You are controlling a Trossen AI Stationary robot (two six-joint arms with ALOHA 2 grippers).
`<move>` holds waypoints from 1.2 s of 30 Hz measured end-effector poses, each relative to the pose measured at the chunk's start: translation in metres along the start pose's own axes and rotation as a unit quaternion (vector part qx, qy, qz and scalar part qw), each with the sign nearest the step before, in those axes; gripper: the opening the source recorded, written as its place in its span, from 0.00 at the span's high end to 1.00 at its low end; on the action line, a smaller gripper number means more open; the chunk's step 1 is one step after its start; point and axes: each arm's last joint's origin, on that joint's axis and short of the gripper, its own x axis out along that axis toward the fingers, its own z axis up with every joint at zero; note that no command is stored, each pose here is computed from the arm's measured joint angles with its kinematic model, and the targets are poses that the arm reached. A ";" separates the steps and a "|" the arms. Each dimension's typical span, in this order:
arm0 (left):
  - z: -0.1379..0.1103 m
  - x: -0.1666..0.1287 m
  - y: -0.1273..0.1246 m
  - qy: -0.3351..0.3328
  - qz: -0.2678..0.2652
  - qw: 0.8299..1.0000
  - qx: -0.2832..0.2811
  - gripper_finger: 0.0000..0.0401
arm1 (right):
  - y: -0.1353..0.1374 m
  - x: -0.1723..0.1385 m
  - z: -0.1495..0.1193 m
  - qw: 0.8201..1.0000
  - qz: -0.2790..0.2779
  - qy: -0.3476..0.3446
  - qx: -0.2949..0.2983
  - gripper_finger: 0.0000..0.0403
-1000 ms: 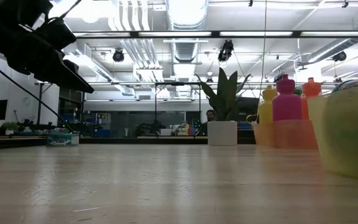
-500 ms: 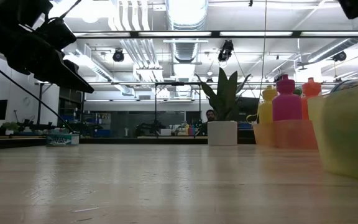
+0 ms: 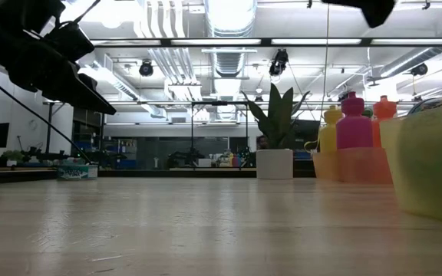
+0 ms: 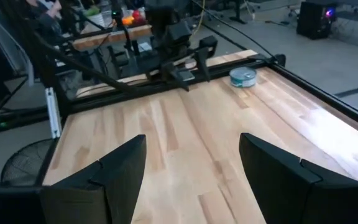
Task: Pick & Place Food Item
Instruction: Put the light blue tuna can into the yellow bin
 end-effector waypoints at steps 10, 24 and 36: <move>0.000 0.000 0.000 0.002 0.006 1.000 0.000 0.34 | -0.031 0.020 0.012 0.999 -0.043 -0.004 0.022 0.37; -0.006 0.000 0.005 0.032 0.074 0.996 0.043 0.34 | -0.042 0.025 0.013 0.995 -0.072 -0.008 0.062 0.37; 0.004 -0.001 0.007 -0.042 0.108 0.978 -0.174 0.34 | -0.045 0.025 0.011 0.993 -0.097 -0.015 0.062 0.37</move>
